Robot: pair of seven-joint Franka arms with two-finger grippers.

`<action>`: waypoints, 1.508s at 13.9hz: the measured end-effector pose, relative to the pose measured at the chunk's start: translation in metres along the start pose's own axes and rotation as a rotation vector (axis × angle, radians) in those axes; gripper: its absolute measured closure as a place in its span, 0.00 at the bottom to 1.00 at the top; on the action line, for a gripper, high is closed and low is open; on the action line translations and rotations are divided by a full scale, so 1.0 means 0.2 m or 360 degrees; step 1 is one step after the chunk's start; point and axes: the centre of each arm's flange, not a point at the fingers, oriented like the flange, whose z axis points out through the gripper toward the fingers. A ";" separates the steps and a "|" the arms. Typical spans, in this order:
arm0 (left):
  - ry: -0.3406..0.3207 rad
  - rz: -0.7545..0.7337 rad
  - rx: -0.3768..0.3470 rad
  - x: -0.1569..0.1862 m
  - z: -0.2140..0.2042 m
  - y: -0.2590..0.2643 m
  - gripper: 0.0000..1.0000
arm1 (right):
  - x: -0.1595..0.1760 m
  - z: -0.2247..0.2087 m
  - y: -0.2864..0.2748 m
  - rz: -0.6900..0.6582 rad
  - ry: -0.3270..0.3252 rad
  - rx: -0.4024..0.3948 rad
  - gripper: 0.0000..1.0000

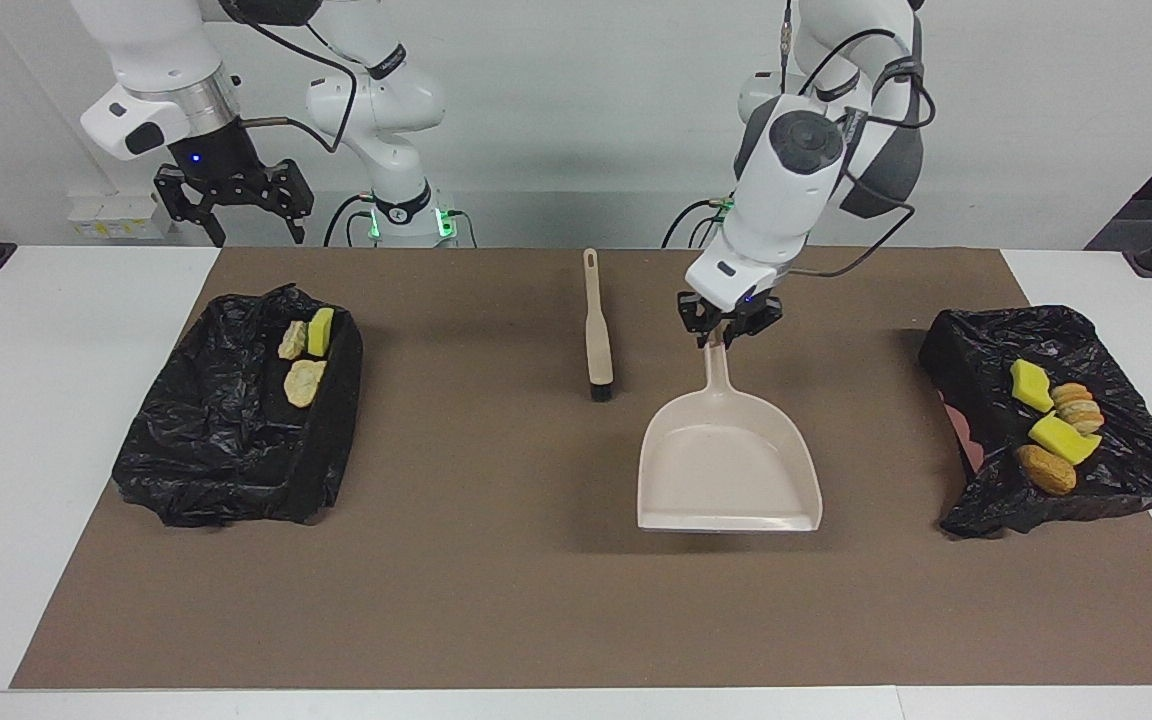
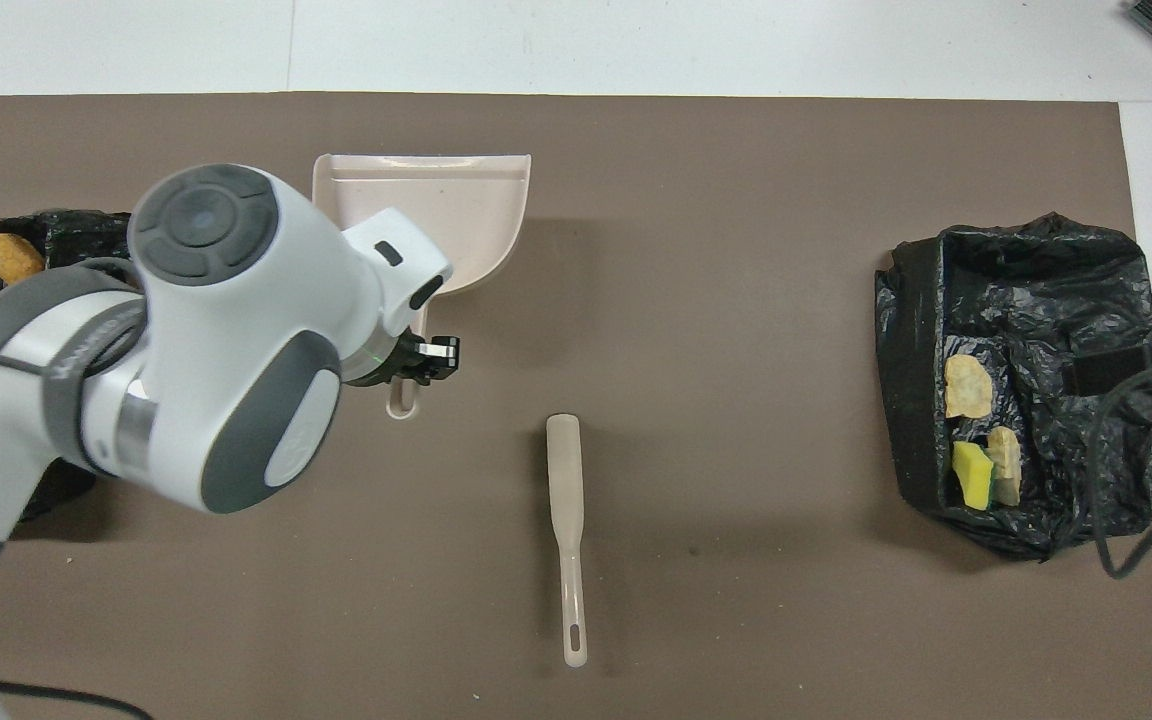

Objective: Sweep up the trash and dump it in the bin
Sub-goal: 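Lower the empty dustpan onto the table beside the brush with the left gripper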

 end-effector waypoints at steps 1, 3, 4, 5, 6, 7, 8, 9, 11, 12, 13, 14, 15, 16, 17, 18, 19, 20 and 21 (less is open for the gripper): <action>0.0015 -0.0046 -0.0019 0.05 0.08 0.08 0.68 | 0.00 0.00 0.00 0.0000 0.0000 0.0000 0.00; 0.0032 -0.0079 -0.0049 0.12 0.20 0.17 0.68 | 0.00 0.00 0.00 0.0000 -0.0001 0.0000 0.00; 0.0042 -0.0072 -0.0058 0.13 0.25 0.21 0.68 | 0.00 0.00 0.00 0.0000 -0.0002 0.0000 0.00; 0.0055 -0.0065 -0.0066 0.13 0.27 0.25 0.68 | 0.00 0.00 0.00 0.0000 -0.0003 0.0000 0.00; 0.0055 -0.0050 -0.0066 0.12 0.28 0.28 0.68 | 0.00 0.00 0.00 0.0000 -0.0003 0.0000 0.00; 0.0044 -0.0021 -0.0060 0.09 0.31 0.34 0.68 | 0.00 0.00 0.00 0.0000 -0.0004 0.0000 0.00; 0.0025 0.0001 -0.0048 0.06 0.36 0.40 0.68 | 0.00 0.00 0.00 0.0000 -0.0004 0.0001 0.00; 0.0002 0.0011 -0.0034 0.03 0.42 0.46 0.68 | -0.01 0.01 0.00 0.0000 -0.0007 0.0001 0.00; -0.0034 0.0010 -0.0011 0.02 0.55 0.51 0.68 | -0.01 0.01 0.00 0.0000 -0.0010 0.0002 0.00; -0.0024 -0.0015 -0.0016 0.04 0.57 0.51 0.68 | -0.02 0.01 0.00 0.0000 -0.0009 0.0002 0.00; 0.0003 -0.0048 -0.0029 0.06 0.56 0.51 0.68 | -0.02 0.01 0.00 0.0000 -0.0009 0.0003 0.00; 0.0030 -0.0072 -0.0042 0.08 0.54 0.49 0.60 | -0.02 0.01 0.00 0.0000 -0.0009 0.0003 0.00; 0.0046 -0.0088 -0.0047 0.10 0.51 0.47 0.51 | -0.02 0.01 0.00 0.0000 -0.0009 0.0003 0.00; 0.0064 -0.0101 -0.0054 0.12 0.48 0.45 0.41 | -0.02 0.01 0.00 0.0000 -0.0010 0.0003 0.00; 0.0082 -0.0117 -0.0060 0.13 0.43 0.43 0.28 | -0.02 0.01 0.00 0.0000 -0.0010 0.0003 0.00; 0.0093 -0.0141 -0.0061 0.15 0.37 0.39 0.17 | -0.02 0.01 0.00 0.0000 -0.0010 0.0003 0.00; 0.0095 -0.0175 -0.0059 0.16 0.31 0.32 0.04 | -0.02 0.01 0.00 0.0000 -0.0010 0.0003 0.00; 0.0088 -0.0218 -0.0053 0.19 0.25 0.24 0.00 | -0.02 0.01 0.00 0.0000 -0.0010 0.0003 0.00; 0.0091 -0.0264 -0.0055 0.22 0.20 0.14 0.00 | -0.02 0.01 0.00 0.0000 -0.0010 0.0003 0.00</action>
